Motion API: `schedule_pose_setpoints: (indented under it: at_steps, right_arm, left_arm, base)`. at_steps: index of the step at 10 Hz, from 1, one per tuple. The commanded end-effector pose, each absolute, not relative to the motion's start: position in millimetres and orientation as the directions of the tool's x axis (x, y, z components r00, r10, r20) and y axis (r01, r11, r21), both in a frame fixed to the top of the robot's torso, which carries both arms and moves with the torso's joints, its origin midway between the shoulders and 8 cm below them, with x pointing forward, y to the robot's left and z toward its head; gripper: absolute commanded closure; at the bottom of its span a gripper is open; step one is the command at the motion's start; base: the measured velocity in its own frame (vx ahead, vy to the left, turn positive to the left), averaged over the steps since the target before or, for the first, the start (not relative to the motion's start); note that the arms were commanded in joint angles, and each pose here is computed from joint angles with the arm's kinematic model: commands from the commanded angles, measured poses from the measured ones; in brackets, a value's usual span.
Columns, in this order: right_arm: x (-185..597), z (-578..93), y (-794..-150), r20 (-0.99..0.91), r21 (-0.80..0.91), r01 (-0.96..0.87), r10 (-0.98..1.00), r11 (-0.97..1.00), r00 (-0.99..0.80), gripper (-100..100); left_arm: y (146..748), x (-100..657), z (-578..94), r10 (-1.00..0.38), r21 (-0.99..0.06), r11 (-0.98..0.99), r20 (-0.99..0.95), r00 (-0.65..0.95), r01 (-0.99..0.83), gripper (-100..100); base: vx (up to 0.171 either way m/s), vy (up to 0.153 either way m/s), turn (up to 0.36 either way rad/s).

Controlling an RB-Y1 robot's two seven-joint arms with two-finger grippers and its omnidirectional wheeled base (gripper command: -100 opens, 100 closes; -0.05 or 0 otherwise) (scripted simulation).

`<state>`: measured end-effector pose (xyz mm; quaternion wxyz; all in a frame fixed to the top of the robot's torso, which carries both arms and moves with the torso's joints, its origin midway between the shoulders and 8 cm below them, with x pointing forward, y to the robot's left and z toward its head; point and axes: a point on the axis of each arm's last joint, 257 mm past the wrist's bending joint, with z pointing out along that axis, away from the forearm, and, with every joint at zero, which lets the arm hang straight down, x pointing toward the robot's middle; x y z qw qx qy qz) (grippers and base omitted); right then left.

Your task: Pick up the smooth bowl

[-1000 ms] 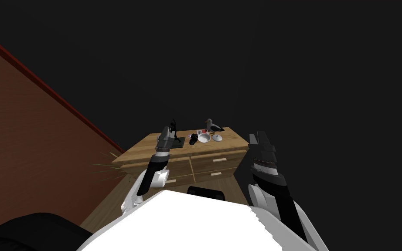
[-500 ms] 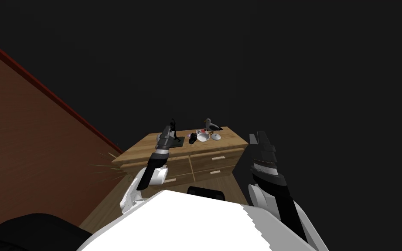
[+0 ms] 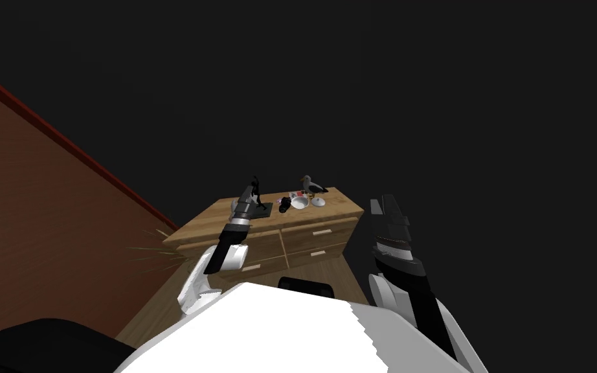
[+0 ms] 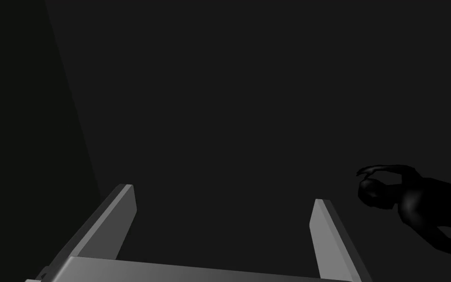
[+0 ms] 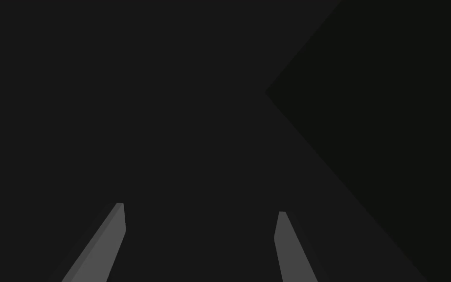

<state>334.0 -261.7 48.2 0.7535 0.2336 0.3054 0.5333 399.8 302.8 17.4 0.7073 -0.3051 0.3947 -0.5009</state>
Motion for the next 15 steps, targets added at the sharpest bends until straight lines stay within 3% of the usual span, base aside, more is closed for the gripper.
schedule_pose_setpoints:
  at_steps: [1, 15]
  right_arm:
    - [334, 48, -262, -0.211, 0.678, -0.661, 0.946, 0.322, 0.245, 0]
    - [334, 48, -262, -0.211, 0.678, -0.661, 0.946, 0.322, 0.245, 0]
  left_arm:
    - [311, 406, 11, -0.946, -0.844, 0.319, -0.256, 0.199, 0.430, -100]
    - [379, 440, -22, -0.911, -0.934, 0.321, -0.258, 0.322, 0.158, -100]
  base:
    - [-0.042, 0.000, -0.042]
    - [-0.029, -0.007, -0.058]
